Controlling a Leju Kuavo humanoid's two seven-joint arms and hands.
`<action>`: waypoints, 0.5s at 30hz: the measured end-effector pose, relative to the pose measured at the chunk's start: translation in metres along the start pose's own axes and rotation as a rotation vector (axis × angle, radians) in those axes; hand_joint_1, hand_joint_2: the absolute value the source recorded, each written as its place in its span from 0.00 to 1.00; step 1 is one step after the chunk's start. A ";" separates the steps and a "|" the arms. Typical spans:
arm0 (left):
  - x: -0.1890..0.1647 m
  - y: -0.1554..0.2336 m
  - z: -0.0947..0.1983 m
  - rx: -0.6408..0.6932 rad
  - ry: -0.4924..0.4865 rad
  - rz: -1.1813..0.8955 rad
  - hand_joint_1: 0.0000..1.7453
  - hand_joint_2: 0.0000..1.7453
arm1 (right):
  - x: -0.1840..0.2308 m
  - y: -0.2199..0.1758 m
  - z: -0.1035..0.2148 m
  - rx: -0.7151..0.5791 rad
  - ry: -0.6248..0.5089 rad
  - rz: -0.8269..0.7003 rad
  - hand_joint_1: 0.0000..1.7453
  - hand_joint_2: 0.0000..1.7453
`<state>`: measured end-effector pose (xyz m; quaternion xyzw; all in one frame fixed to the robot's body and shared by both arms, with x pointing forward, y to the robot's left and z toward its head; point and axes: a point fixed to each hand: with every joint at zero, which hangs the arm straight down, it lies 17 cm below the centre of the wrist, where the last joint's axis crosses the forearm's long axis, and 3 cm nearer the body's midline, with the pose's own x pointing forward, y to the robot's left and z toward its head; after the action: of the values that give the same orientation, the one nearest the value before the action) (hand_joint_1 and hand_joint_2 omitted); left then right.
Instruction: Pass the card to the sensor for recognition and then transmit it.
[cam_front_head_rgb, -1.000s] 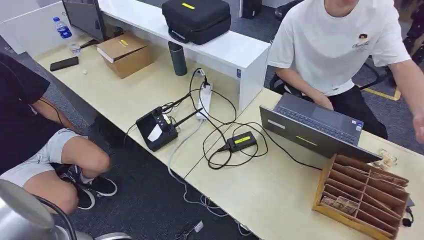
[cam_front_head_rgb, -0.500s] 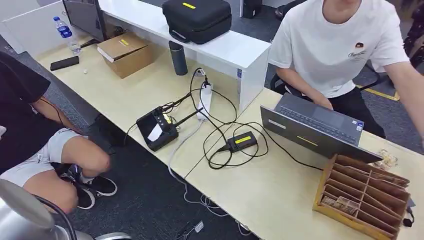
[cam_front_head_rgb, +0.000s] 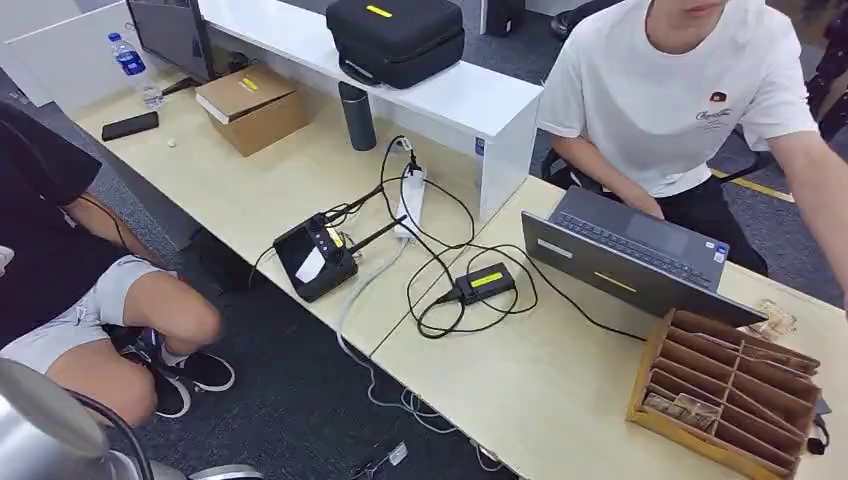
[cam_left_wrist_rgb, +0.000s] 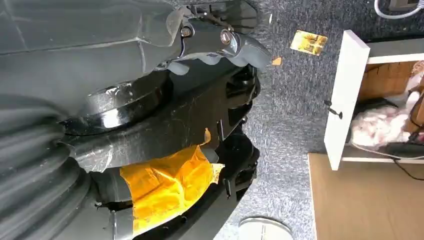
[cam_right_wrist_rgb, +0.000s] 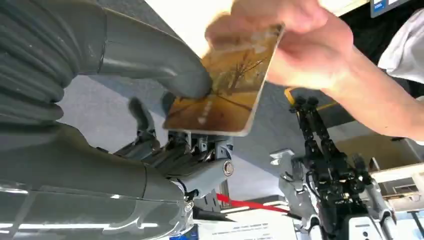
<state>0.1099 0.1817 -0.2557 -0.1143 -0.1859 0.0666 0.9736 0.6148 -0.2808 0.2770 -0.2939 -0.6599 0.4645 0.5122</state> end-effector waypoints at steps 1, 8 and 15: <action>0.000 0.000 0.000 -0.001 -0.001 0.000 0.00 1.00 | 0.000 0.001 0.001 0.000 -0.001 0.000 1.00 1.00; 0.000 -0.002 0.001 -0.021 -0.008 -0.039 0.00 1.00 | 0.002 0.007 0.005 -0.002 -0.013 -0.007 1.00 1.00; -0.001 0.001 0.000 -0.010 0.005 -0.045 0.00 1.00 | 0.001 0.011 0.010 -0.005 -0.014 -0.017 1.00 1.00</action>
<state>0.1090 0.1825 -0.2559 -0.1151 -0.1864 0.0433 0.9747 0.6044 -0.2784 0.2667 -0.2865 -0.6672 0.4605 0.5106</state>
